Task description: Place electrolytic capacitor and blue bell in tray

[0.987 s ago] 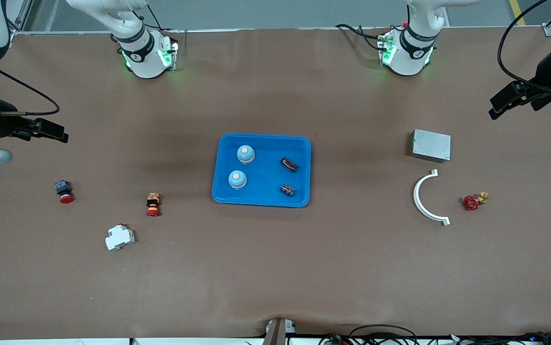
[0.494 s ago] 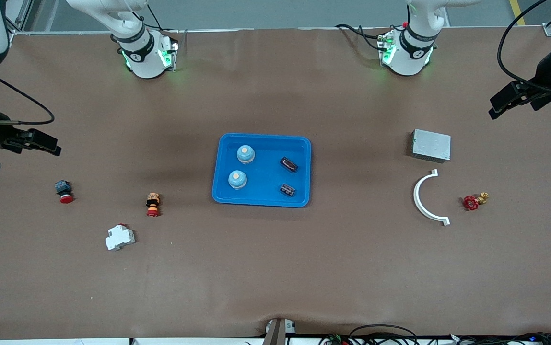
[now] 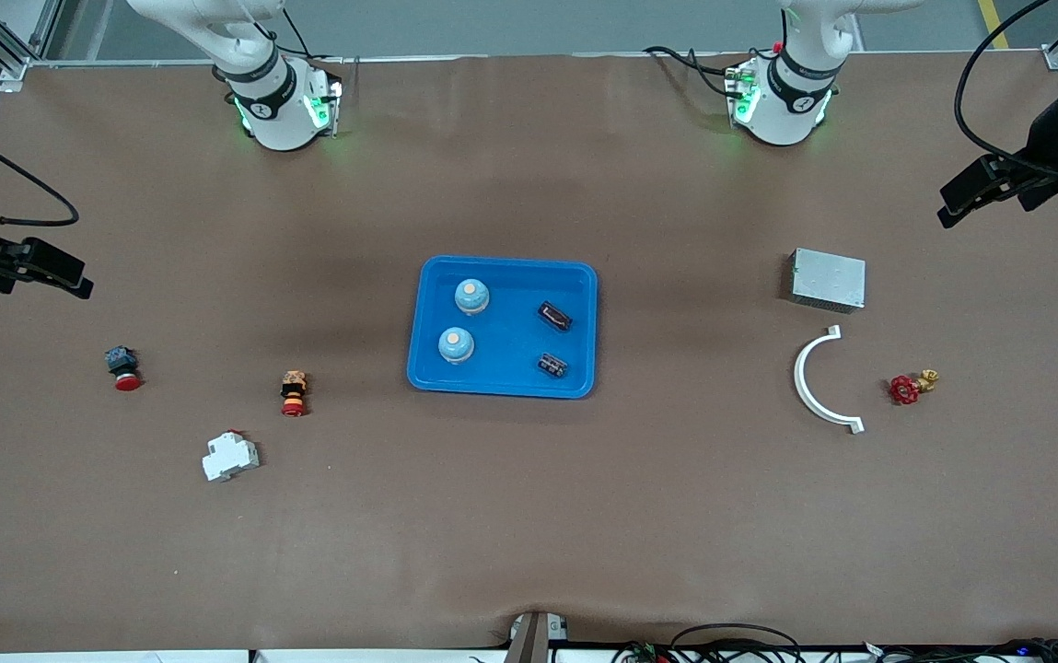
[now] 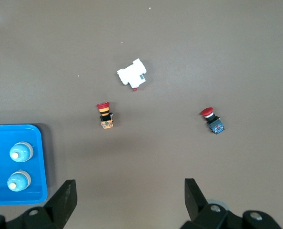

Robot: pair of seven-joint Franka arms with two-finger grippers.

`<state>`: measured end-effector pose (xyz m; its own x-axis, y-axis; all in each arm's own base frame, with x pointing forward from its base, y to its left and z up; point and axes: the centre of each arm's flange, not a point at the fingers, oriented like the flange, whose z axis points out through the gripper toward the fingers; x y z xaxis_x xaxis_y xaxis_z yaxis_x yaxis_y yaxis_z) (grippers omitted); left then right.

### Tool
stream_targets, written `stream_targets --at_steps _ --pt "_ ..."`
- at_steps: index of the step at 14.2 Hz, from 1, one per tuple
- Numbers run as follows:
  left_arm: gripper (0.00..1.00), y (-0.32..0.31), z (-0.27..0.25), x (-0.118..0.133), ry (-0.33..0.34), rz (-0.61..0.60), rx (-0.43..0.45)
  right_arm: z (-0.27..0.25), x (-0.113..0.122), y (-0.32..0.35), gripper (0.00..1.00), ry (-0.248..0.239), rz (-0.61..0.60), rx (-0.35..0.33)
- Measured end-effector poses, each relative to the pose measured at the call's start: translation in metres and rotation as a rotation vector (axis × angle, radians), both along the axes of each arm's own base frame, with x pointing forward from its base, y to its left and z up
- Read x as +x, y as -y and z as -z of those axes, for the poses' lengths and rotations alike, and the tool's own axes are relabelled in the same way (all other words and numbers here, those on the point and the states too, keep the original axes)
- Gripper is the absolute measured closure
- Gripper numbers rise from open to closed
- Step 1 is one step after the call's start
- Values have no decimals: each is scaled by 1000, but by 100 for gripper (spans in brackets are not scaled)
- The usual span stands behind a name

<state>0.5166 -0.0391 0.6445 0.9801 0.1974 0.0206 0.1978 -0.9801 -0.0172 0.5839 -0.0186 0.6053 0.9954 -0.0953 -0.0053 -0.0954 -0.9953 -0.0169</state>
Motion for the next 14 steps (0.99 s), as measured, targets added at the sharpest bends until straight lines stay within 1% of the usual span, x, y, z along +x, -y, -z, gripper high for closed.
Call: stream_targets --at_steps 3,4,8,10,14 --pt "0 -1 0 0 -2 -1 0 10 -4 12 0 -11 29 19" --pt "0 -1 0 0 -2 -1 0 12 -9 16 0 -2 38 23" --pt "0 0 -1 0 -1 1 0 10 -42 13 0 67 38 26" --pt "0 0 -1 0 -1 3 0 0 -48 11 0 89 35 23" --pt "0 1 0 0 -3 69 1 -6 -49 12 0 97 32 13"
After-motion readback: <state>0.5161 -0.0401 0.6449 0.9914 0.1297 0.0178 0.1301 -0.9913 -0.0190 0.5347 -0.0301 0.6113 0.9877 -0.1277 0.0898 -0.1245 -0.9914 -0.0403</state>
